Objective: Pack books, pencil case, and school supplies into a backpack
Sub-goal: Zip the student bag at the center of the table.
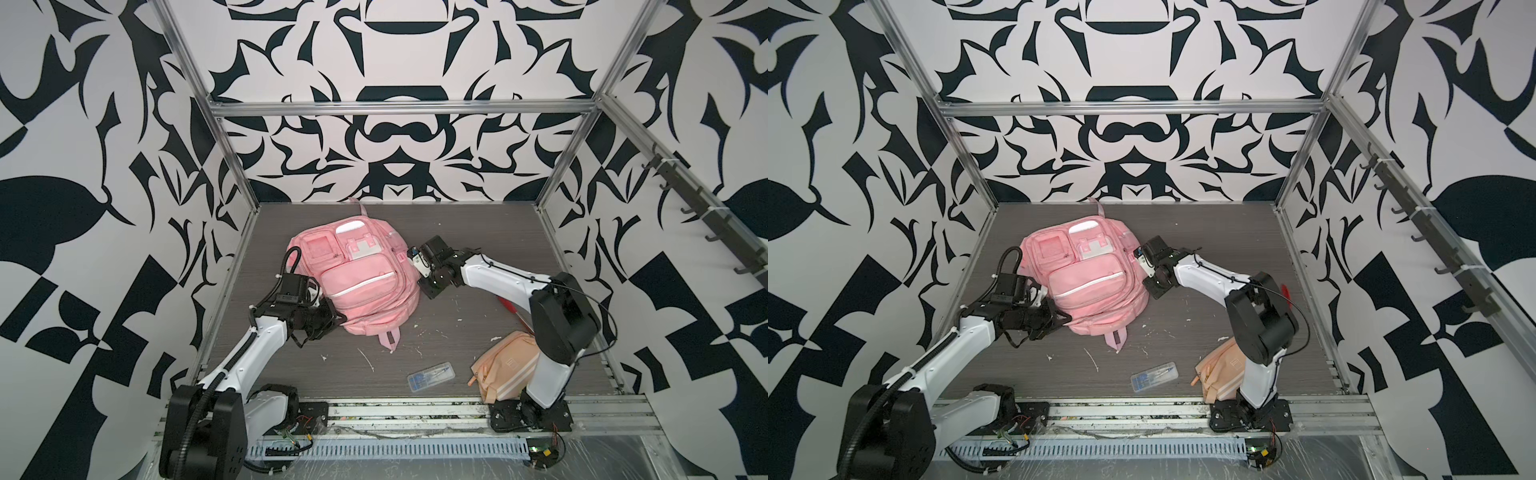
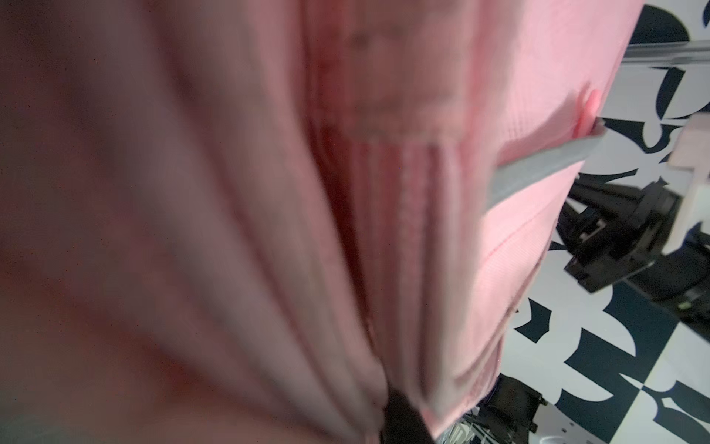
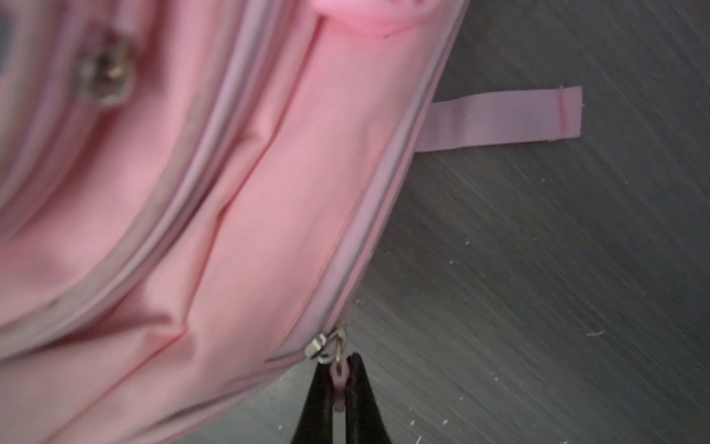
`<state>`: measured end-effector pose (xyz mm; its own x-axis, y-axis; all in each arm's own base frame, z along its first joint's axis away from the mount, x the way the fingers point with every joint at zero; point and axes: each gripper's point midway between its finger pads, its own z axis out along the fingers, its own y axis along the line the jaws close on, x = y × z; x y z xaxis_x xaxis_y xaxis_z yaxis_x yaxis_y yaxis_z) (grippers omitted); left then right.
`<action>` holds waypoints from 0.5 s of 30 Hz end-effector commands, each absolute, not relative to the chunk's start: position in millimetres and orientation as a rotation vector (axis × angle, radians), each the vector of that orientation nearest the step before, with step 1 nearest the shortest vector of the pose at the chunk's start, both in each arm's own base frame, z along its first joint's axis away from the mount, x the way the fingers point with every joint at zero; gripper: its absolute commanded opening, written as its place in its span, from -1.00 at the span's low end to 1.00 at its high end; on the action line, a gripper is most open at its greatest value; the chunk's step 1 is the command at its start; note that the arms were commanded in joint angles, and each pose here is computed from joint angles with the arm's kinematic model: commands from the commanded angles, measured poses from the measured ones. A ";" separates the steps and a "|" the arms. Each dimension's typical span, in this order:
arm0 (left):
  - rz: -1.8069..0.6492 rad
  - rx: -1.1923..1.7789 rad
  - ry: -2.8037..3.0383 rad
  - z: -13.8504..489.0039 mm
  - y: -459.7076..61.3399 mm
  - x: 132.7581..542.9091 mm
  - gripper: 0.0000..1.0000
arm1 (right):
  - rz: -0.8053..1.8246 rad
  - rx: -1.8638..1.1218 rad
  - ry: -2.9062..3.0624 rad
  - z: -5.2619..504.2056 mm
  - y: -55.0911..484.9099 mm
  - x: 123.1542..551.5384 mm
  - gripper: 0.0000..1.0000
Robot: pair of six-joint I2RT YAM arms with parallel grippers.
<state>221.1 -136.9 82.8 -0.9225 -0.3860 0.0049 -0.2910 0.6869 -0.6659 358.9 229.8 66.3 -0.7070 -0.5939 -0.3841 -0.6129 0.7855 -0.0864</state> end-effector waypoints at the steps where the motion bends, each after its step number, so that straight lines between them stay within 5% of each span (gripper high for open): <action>1: -1.036 -0.420 2.873 74.7 -138.0 199.6 -1.00 | -0.149 -0.673 2.533 89.9 198.3 414.2 -1.00; 15: -1.036 -0.339 2.970 75.4 -153.5 179.2 -1.00 | 0.057 -0.637 2.483 67.5 223.0 492.3 -1.00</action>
